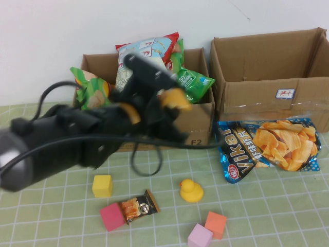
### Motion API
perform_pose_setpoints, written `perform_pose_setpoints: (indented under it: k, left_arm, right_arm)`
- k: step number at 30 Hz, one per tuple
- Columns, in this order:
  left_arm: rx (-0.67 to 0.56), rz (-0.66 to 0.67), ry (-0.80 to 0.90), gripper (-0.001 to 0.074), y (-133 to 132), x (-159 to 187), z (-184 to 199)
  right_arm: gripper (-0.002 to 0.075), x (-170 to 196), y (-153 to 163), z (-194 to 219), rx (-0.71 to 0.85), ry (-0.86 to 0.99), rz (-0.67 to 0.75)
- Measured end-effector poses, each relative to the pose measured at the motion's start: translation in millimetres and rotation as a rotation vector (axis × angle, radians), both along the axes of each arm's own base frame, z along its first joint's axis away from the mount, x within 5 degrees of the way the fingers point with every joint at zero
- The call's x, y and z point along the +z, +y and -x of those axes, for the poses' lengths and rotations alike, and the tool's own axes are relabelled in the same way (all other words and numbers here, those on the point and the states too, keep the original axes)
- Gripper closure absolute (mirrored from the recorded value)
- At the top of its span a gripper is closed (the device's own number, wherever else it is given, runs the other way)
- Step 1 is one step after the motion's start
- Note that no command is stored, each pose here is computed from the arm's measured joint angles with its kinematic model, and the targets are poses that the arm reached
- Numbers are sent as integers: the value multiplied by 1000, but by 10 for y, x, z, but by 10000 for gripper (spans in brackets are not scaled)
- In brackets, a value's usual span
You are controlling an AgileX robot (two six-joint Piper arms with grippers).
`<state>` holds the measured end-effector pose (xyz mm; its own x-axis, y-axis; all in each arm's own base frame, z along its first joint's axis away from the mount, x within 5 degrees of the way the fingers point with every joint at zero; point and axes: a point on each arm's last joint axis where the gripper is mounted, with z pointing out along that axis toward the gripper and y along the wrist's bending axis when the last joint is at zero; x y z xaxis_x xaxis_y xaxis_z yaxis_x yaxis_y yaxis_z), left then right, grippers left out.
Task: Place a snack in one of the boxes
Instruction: Place the biscuit in the biscuit box
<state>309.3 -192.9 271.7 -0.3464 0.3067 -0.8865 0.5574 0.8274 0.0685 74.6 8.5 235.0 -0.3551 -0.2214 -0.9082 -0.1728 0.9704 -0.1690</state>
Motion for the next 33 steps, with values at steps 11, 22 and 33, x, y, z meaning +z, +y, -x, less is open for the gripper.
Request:
perform_pose_setpoints:
  k: [11, 22, 33]
  left_arm:
    - [-113, 141, -217, 498, -849, 677, -426]
    - [-127, 193, -303, 499, -1405, 373, -1031]
    - [-140, 124, -283, 203, -1581, 95, -1253]
  right_arm:
    - [728, 1, 0, -1, 0, -2, 0]
    - [728, 2, 0, -1, 0, -2, 0]
    - [728, 2, 0, -1, 0, -2, 0]
